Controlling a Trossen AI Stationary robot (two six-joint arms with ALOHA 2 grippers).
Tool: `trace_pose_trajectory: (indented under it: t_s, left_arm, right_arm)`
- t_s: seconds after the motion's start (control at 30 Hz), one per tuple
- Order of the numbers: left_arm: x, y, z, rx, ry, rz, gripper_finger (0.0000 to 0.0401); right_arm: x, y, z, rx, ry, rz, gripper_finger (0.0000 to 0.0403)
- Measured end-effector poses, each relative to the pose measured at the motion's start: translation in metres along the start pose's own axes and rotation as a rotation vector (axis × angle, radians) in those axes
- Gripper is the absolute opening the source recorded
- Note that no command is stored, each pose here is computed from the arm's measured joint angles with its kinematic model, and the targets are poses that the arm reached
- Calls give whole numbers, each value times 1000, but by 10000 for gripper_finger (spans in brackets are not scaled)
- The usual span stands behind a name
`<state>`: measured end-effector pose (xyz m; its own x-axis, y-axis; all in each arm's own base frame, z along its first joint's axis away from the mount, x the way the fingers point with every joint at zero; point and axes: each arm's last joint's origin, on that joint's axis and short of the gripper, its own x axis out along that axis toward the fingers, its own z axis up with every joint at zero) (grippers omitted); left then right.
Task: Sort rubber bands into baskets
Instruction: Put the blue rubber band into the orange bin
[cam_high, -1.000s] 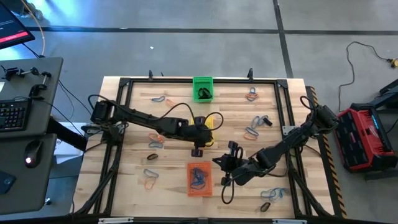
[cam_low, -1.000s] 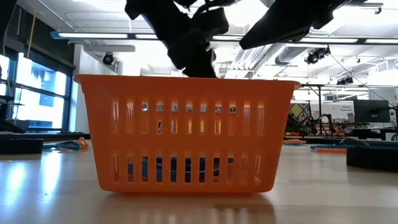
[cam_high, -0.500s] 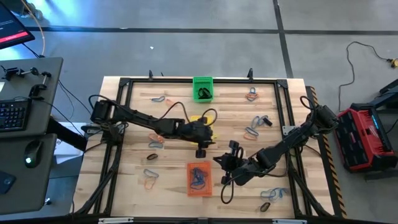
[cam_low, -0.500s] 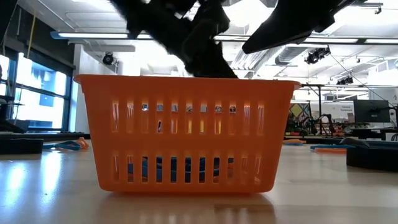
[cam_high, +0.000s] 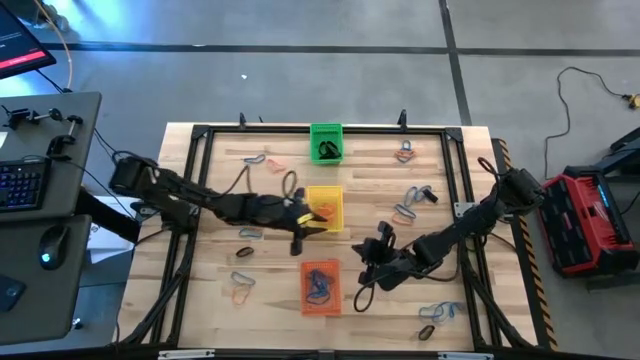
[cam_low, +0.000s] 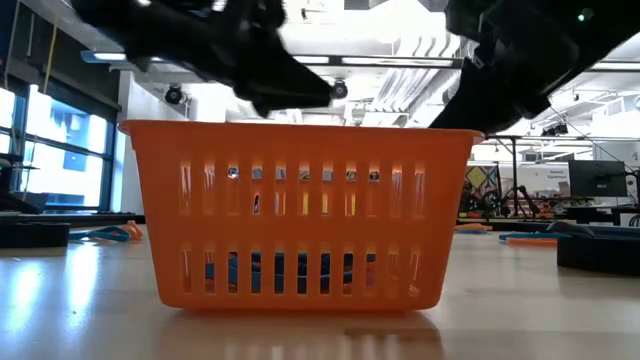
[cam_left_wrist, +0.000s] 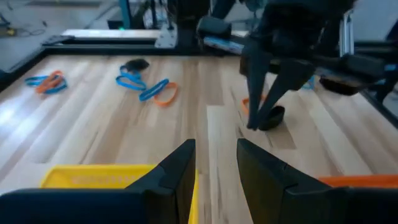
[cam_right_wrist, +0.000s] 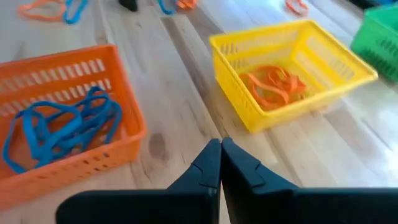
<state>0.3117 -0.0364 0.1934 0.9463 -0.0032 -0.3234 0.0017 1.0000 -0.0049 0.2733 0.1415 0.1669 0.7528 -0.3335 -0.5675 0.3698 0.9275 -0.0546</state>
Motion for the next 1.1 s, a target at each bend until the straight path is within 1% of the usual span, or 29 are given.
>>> trace_pose_trajectory:
  t_s: [0.13,0.23,0.3,0.4,0.47,0.53,0.63,0.77,0.9,1.0,1.1]
  left_arm:
    - [-26,-5,-12,-17,-58,39,111]
    - [-43,-8,-22,-42,-89,52,111]
    - [-52,-9,-27,-59,-114,54,111]
    - [-64,-10,-34,-76,-146,64,111]
    - [-69,-11,-38,-80,-160,78,111]
    - [-72,-12,-39,-81,-166,83,111]
    - [-74,-12,-43,-76,-156,78,111]
    - [-75,-13,-46,-75,-147,73,111]
    - [-75,-15,-46,-76,-146,66,111]
    - [-75,-15,-46,-71,-145,65,111]
    - [-75,-15,-46,-68,-144,66,111]
  right_arm:
    - [-6,-16,5,72,42,-55,0]
    - [-15,-36,11,132,87,-126,0]
    - [-21,-53,14,176,127,-194,0]
    - [-27,-82,17,287,188,-328,5]
    - [-29,-100,17,360,229,-413,15]
    - [-28,-113,17,404,275,-485,31]
    - [-22,-130,14,478,341,-559,64]
    - [-12,-151,3,586,396,-643,104]
    - [-5,-171,-18,699,472,-721,126]
    - [2,-181,-34,746,477,-731,130]
    - [9,-186,-48,775,436,-708,130]
